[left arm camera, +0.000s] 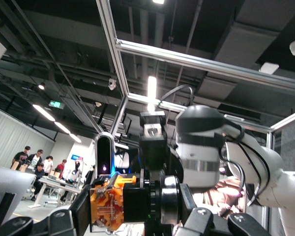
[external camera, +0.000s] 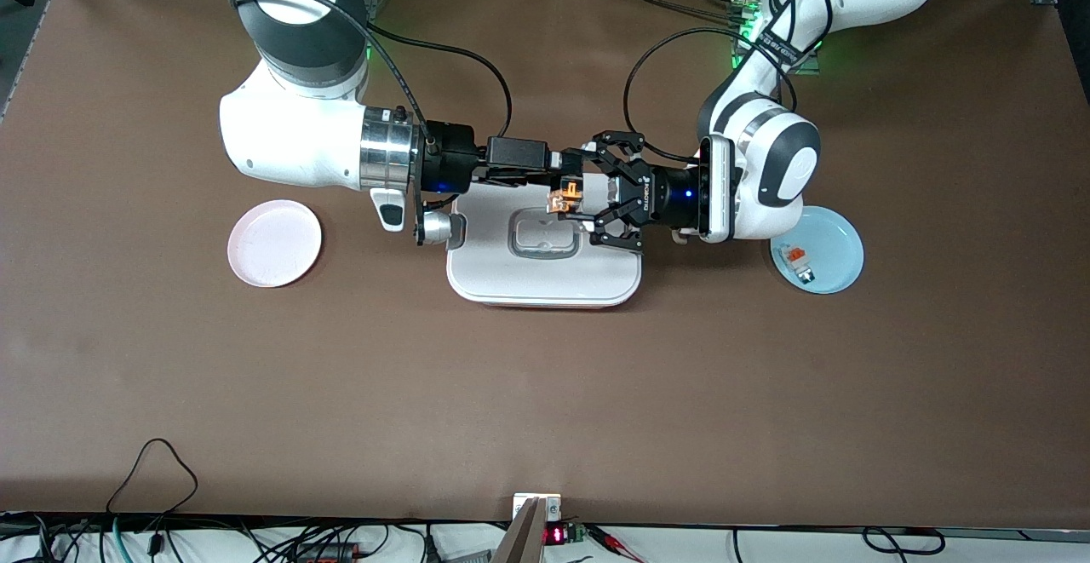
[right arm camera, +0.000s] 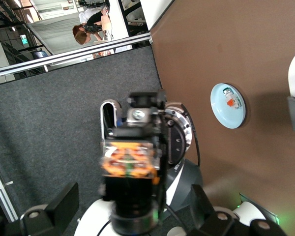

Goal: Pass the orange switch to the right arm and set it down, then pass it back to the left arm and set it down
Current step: 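Close the right gripper on the switch held by the left gripper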

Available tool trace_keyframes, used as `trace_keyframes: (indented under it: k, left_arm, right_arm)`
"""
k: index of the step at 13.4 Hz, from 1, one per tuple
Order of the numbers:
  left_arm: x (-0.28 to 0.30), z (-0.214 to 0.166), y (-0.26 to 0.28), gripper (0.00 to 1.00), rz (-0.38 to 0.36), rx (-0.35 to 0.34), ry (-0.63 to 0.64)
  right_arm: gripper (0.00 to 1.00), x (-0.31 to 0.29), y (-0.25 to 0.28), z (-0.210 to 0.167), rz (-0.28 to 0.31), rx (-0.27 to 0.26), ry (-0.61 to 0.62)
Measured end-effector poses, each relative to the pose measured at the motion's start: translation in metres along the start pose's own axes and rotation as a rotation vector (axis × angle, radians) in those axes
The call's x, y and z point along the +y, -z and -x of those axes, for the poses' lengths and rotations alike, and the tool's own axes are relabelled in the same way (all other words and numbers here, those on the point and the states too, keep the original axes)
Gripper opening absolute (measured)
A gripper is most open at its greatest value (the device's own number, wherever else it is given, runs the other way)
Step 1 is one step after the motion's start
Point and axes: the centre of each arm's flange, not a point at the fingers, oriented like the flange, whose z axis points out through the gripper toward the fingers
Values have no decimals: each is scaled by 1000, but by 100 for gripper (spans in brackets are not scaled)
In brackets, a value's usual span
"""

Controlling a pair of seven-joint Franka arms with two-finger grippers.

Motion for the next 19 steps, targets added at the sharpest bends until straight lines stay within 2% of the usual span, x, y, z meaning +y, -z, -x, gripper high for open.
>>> trace_keyframes:
  k: [6, 11, 13, 14, 16, 17, 19]
  left_arm:
    - [1, 4, 8, 72, 19, -34, -2]
    - [1, 4, 8, 72, 21, -35, -2]
    - [2, 2, 9, 72, 34, -53, -4]
    - [2, -1, 11, 72, 40, -64, -6]
    - [1, -9, 15, 72, 43, -79, -11]
    - [1, -12, 15, 72, 40, -82, -10]
    - [1, -13, 16, 72, 39, -91, -12]
  right_arm:
    - [100, 4, 6, -10, -4, 11, -25]
    - [96, 9, -5, -7, 23, -2, -13]
    - [74, 10, -7, -6, 25, -4, -12]
    - [74, 9, -7, -6, 25, -5, -10]
    - [59, 9, -7, -6, 26, -5, -4]
    - [58, 9, -7, -6, 26, -5, -2]
    - [42, 6, -6, -6, 24, -4, -4]
